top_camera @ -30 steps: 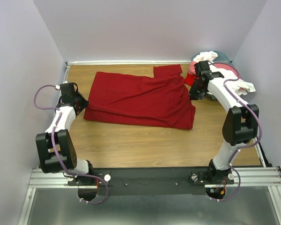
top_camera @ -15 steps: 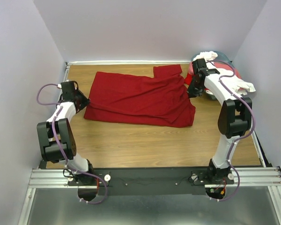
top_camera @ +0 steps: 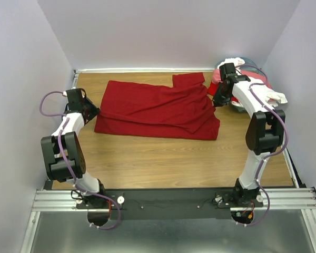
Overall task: Fold and stack the t-shirts
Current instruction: Fold the tshirt
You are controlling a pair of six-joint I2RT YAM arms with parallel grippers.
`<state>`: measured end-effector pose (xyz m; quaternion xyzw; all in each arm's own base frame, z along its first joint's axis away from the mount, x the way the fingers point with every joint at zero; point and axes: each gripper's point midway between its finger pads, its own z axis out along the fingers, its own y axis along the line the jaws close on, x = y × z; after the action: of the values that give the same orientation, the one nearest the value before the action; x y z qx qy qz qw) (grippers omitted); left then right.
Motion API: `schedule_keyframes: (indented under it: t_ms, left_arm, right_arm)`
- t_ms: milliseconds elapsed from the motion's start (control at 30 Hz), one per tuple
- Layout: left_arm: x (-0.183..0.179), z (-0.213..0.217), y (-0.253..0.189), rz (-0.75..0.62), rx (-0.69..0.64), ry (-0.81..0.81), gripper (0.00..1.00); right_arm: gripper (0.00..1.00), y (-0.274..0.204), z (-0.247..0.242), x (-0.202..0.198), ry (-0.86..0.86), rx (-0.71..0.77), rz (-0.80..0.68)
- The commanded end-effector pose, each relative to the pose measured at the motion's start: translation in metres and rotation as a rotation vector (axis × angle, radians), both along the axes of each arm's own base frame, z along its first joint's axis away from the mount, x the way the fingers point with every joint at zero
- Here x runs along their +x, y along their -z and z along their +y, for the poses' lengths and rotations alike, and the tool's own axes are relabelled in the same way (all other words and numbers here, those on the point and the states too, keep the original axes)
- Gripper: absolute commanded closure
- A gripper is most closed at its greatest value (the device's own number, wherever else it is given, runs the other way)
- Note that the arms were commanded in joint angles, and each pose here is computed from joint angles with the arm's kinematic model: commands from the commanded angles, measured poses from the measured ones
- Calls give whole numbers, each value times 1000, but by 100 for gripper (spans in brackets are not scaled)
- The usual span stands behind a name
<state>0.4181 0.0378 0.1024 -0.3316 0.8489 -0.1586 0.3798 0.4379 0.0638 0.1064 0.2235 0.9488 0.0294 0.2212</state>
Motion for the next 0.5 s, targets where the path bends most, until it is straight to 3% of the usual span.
schedule_keyframes:
  t_ms: [0,167,200,267,300,333,433,467]
  left_arm:
    - [8,2,-10,-38,-15,7,100]
    - [12,-4,3,-20,-41,45,95]
    - [14,-5,3,-21,-42,56,85]
    - [16,-6,7,-13,-48,72,74]
    - [18,-6,6,-15,-39,80,51]
    - [18,-3,6,-10,-29,75,41]
    - [15,3,6,5,15,70,21]
    - [11,4,7,16,26,66,19]
  right_arm:
    - [100,3,-8,10,4,-26,-1]
    - [97,6,-4,12,-5,-11,4]
    - [93,6,-4,13,-8,-7,5]
    - [60,3,-1,12,-22,4,2]
    - [45,4,-1,10,-25,7,6]
    - [22,-2,0,8,-30,11,-6]
    - [11,-6,-4,-9,-28,0,-1]
    - [11,-7,-5,-15,-31,-1,3]
